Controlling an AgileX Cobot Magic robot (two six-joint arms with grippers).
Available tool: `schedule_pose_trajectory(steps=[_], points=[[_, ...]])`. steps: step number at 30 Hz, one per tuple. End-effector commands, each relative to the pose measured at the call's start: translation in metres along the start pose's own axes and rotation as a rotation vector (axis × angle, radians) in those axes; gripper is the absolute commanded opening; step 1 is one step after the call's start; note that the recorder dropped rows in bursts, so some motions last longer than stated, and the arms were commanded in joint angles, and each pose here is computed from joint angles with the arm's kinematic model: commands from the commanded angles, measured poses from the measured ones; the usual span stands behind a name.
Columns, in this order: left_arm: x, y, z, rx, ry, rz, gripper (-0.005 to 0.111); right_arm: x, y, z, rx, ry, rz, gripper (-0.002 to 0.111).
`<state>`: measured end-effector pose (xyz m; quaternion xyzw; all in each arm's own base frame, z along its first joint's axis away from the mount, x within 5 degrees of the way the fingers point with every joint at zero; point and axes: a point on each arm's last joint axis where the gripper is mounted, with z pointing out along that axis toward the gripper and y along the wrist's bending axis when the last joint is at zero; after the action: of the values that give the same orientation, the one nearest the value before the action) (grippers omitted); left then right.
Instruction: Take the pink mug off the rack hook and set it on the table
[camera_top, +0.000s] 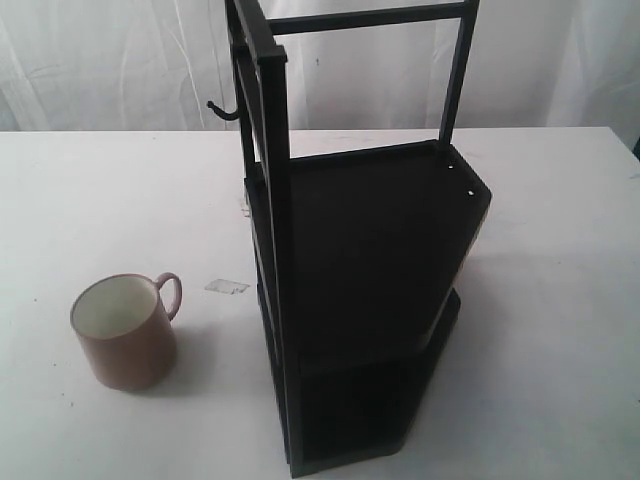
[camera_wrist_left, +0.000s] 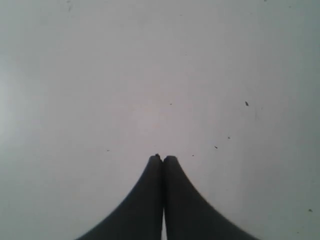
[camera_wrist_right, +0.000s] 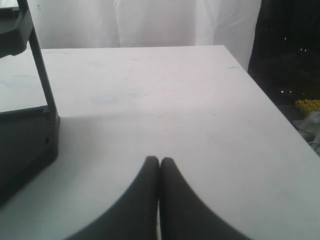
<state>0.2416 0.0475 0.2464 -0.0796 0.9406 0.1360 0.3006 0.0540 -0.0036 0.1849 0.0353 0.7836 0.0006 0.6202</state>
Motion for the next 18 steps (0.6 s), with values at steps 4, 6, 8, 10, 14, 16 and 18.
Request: schedule_pose_trajectory(steps=[4,6,8,10,14,16,18], points=[[0.039,-0.004,-0.046,0.197,-0.438,-0.184,0.0,0.0,0.0,0.0,-0.005,-0.009,0.001,0.0],[0.051,-0.001,-0.061,0.206,-0.499,-0.216,0.0,0.0,0.0,0.0,-0.005,-0.009,0.001,0.0],[0.062,0.004,-0.077,0.199,-0.562,-0.231,0.0,0.0,0.0,0.0,-0.005,-0.009,0.001,0.0],[0.071,0.007,-0.09,0.194,-0.621,-0.243,0.0,0.0,0.0,0.0,-0.005,-0.009,0.001,0.0],[0.091,0.016,-0.111,0.158,-0.686,-0.274,0.0,0.0,0.0,0.0,-0.005,-0.009,0.001,0.0],[0.1,0.018,-0.114,0.145,-0.69,-0.292,0.0,0.0,0.0,0.0,-0.005,-0.009,0.001,0.0],[0.108,0.02,-0.118,0.134,-0.689,-0.321,0.0,0.0,0.0,0.0,-0.005,-0.009,0.001,0.0]])
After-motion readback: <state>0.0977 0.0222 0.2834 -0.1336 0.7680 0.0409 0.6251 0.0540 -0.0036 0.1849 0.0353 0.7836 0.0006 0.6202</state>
